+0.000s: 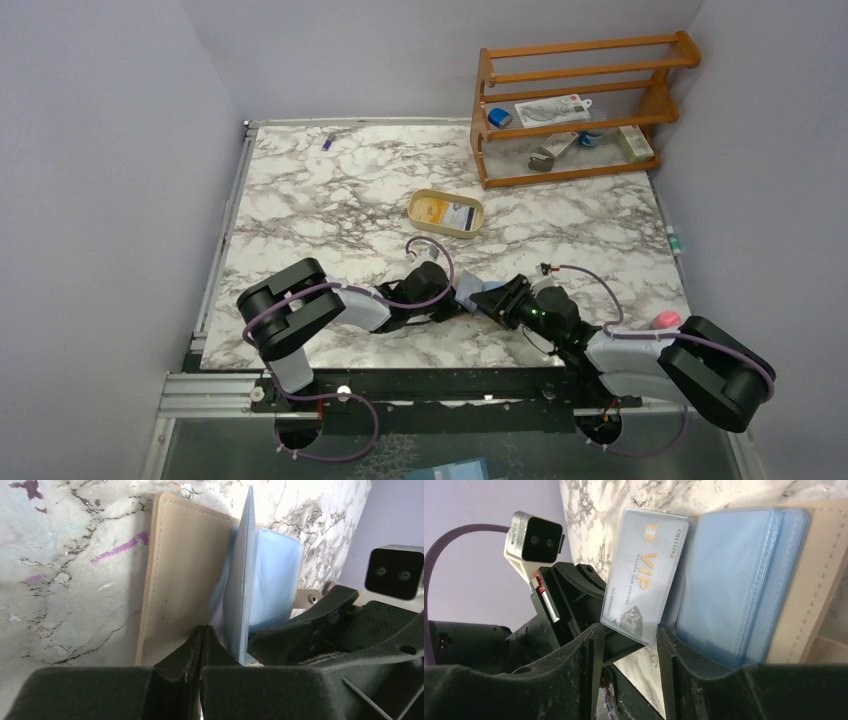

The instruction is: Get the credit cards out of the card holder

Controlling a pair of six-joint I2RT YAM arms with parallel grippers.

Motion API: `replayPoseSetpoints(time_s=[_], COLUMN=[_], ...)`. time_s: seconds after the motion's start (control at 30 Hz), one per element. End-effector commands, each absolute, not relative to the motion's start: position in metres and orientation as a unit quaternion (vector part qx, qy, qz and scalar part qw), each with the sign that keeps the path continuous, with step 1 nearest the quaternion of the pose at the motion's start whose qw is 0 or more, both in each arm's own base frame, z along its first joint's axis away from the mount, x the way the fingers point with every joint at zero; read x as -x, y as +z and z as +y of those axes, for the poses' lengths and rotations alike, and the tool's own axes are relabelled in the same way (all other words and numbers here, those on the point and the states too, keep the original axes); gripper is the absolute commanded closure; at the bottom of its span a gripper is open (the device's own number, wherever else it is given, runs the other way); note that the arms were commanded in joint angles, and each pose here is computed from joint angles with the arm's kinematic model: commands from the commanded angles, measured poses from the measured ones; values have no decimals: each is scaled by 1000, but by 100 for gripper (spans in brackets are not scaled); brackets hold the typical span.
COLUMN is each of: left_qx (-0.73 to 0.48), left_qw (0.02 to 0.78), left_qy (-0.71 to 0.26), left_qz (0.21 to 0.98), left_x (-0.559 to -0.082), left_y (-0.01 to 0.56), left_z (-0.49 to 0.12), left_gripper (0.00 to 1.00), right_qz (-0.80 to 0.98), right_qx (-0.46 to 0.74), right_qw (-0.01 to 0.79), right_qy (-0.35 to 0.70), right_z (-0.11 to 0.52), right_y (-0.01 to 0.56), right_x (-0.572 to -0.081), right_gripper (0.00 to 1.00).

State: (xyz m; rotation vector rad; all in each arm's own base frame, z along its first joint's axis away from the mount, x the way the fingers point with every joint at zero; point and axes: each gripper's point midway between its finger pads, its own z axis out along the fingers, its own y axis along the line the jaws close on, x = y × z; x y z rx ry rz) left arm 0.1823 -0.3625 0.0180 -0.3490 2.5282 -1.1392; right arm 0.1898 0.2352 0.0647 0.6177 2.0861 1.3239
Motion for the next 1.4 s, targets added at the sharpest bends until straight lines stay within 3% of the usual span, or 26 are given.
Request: replayPoseSetpoints(time_s=[0.0,0.47,0.63,0.83,0.9,1.03,1.2,1.37], left_qx=[106,88,88,90,91,92,89,85], left_qw=[145,170,175,178,178,173,172,182], left_qy=[-279,-259,-260,-257,-259,-264,-266,-267], left_qz=[943,947,945,945,945,945,944,942], left_x=[-156,-159,-159,-158,-158,-155,-155,-158], left_y=[-37,-31,-29,-28,-28,-30,-29,-24], left_z=[-317,-317,-316,-311,-311,-311,-313,-312], left_gripper=[100,100,100,100,100,100,100,100], right_qz=[797,788,796,780,786,773,770,750], right_qx=[-305,-340,-327,-292,-295,-222,-193,-144], right_qw=[249,245,230,238,233,265,246,283], right_qy=[458,452,455,499,490,532,556,581], right_z=[201,200,207,221,221,238,257,265], right_y=[14,12,5,18,9,35,36,60], right_x=[-161,-169,-166,-168,-168,-172,-173,-177], right_gripper=[53,52,40,33,27,24,24,33])
